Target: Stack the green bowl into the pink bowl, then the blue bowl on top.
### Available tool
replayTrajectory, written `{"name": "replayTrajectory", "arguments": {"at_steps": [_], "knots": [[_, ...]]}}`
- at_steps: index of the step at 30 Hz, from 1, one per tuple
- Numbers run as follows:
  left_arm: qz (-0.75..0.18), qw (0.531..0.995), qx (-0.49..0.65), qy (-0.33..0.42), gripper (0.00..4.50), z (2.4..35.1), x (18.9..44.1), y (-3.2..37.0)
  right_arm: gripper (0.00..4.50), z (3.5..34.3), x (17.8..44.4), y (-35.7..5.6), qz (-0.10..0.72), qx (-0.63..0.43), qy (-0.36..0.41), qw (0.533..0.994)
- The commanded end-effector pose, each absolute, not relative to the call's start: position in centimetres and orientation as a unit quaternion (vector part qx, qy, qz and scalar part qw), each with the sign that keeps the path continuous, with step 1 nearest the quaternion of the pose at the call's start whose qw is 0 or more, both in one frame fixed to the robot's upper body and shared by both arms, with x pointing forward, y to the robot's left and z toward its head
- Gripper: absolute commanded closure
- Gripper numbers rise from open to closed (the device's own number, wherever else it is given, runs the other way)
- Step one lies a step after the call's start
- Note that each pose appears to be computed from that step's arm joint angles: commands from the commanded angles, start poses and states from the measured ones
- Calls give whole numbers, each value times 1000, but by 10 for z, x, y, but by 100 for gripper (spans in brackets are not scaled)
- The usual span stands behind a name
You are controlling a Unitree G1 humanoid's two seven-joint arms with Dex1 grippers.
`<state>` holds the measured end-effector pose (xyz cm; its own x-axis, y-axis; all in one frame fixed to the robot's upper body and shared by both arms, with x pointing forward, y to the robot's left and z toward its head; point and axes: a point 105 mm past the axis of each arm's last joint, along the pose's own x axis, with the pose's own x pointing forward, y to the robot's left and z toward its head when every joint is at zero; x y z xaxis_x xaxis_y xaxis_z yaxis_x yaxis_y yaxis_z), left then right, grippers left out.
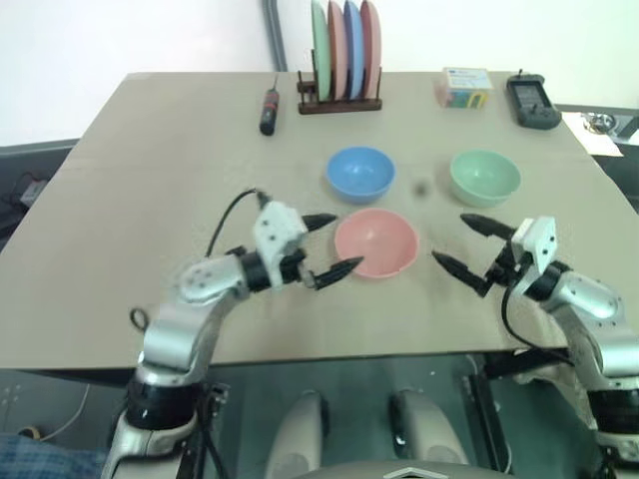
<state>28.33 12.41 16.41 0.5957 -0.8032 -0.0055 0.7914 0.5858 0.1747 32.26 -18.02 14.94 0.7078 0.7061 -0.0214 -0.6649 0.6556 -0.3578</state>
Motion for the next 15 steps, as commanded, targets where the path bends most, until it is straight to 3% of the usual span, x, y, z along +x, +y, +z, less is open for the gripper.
{"name": "replayTrajectory", "arguments": {"at_steps": [1,11,15], "knots": [[-409,907,52,-88,3,178,271,150,0,161,346,-198,343,-250,-61,903],[-398,913,-14,-88,3,156,233,175,0,173,412,-203,315,-328,-7,891],[-413,906,-22,-91,3,151,223,168,0,159,434,-200,307,-303,66,900]]}}
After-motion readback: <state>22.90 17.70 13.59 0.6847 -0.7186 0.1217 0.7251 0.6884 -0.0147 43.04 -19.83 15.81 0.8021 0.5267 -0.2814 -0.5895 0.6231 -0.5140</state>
